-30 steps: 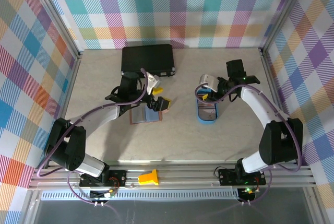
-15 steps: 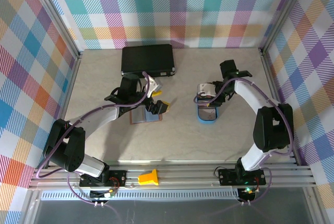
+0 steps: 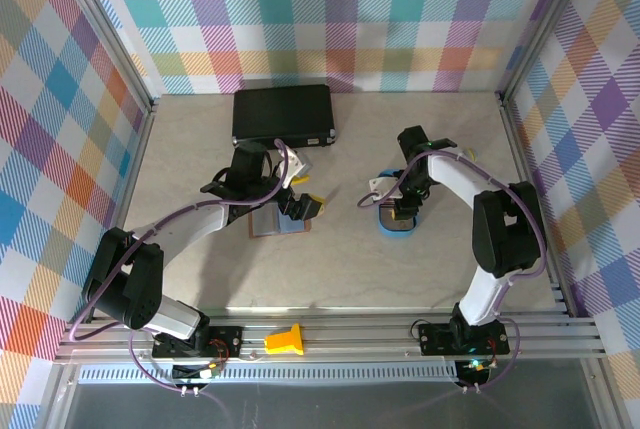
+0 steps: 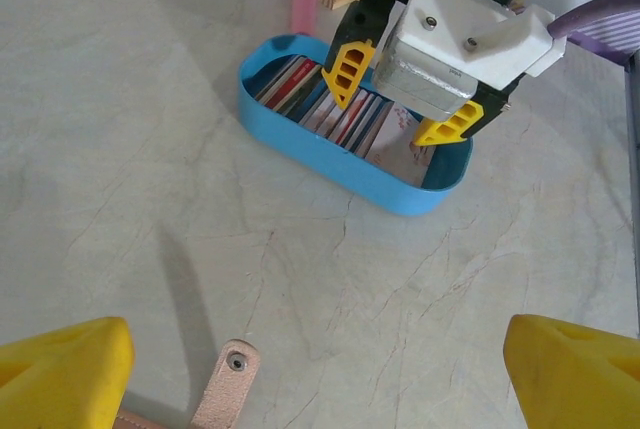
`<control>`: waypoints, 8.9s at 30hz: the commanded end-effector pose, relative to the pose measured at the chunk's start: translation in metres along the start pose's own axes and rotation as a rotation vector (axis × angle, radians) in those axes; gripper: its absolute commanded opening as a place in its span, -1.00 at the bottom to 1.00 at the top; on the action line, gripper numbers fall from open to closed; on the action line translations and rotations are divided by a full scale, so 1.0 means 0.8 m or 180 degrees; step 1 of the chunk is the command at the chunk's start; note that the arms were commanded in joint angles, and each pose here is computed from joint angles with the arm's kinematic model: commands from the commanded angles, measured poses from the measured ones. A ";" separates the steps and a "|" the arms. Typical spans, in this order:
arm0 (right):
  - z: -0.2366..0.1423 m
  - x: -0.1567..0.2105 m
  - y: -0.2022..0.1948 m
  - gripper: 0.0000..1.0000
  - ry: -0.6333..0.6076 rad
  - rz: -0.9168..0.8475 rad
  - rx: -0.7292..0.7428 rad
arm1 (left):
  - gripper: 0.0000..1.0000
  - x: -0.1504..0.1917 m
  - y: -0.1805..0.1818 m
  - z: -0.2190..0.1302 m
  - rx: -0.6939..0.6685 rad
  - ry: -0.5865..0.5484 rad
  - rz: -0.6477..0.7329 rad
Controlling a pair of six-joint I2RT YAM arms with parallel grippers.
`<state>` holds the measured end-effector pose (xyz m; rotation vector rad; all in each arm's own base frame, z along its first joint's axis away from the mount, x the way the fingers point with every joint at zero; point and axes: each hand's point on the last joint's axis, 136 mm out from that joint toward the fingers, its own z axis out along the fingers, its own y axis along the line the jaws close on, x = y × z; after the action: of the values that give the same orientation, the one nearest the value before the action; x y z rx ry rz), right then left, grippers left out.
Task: Put the credit cards into the card holder
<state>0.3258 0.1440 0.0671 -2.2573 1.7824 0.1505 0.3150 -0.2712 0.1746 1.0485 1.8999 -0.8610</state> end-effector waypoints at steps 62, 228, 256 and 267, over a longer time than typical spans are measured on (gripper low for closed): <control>-0.067 -0.013 0.011 -1.00 -0.0156 0.1067 -0.0317 | 0.89 0.028 -0.024 0.023 0.0157 0.0289 0.0172; 0.024 -0.324 -0.011 -1.00 -0.2690 0.4853 -0.0963 | 0.85 0.178 0.069 -0.169 -0.1126 -0.0112 -0.4582; 0.074 -0.330 -0.042 -1.00 -0.2336 0.5155 -0.0765 | 0.52 0.172 0.102 -0.130 -0.1081 -0.0209 -0.4363; 0.087 -0.328 -0.050 -1.00 -0.2306 0.5208 -0.0734 | 0.51 0.178 0.107 -0.111 -0.1011 -0.0101 -0.4344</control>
<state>0.2986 0.4131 0.0648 -0.1267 2.5524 1.2273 0.3071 -0.1058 0.0723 -0.6735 2.5132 -1.1429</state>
